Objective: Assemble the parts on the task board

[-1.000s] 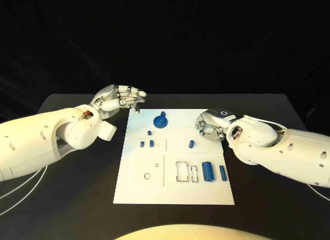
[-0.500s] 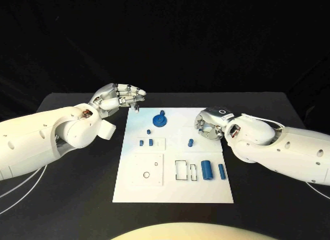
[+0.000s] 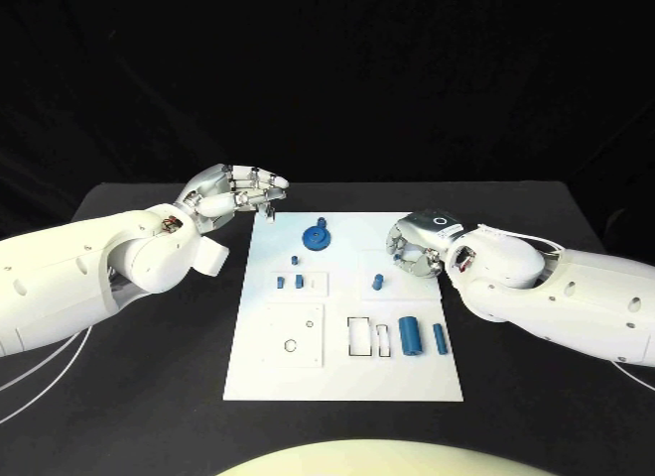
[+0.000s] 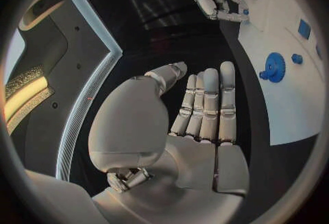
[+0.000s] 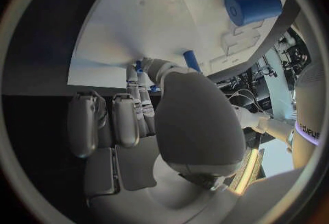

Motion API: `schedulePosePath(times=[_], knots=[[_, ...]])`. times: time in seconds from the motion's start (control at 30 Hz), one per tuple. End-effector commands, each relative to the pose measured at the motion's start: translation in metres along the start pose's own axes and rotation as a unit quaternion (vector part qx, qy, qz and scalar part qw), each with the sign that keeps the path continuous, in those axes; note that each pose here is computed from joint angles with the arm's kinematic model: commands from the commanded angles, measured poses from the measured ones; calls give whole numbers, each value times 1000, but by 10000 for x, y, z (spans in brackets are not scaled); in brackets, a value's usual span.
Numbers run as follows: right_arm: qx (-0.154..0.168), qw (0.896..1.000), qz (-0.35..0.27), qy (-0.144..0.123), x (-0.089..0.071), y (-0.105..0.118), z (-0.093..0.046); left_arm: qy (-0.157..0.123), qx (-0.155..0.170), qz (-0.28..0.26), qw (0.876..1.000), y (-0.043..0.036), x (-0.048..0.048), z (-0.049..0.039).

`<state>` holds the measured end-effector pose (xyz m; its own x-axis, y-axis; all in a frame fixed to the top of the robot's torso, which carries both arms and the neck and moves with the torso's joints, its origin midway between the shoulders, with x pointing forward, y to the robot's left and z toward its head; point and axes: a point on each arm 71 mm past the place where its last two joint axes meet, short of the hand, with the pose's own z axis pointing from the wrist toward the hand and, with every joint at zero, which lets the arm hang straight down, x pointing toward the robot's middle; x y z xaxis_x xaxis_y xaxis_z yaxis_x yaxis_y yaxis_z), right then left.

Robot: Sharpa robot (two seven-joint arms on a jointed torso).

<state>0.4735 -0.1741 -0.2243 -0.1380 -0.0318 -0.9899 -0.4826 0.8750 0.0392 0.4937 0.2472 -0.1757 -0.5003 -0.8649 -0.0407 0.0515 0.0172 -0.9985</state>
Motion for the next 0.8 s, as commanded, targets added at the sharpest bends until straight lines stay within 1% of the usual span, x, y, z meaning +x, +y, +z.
schedulePosePath(times=[0.03,0.5,0.8], knots=[[9,999,-18,42,141,-23,-32,8,3,-3,1000,-11,15,0],[11,998,-23,50,159,-31,-45,7,0,-1,1000,-6,-1,-8],[8,1000,-15,26,135,-6,-45,7,-1,0,1000,-5,-2,-9]])
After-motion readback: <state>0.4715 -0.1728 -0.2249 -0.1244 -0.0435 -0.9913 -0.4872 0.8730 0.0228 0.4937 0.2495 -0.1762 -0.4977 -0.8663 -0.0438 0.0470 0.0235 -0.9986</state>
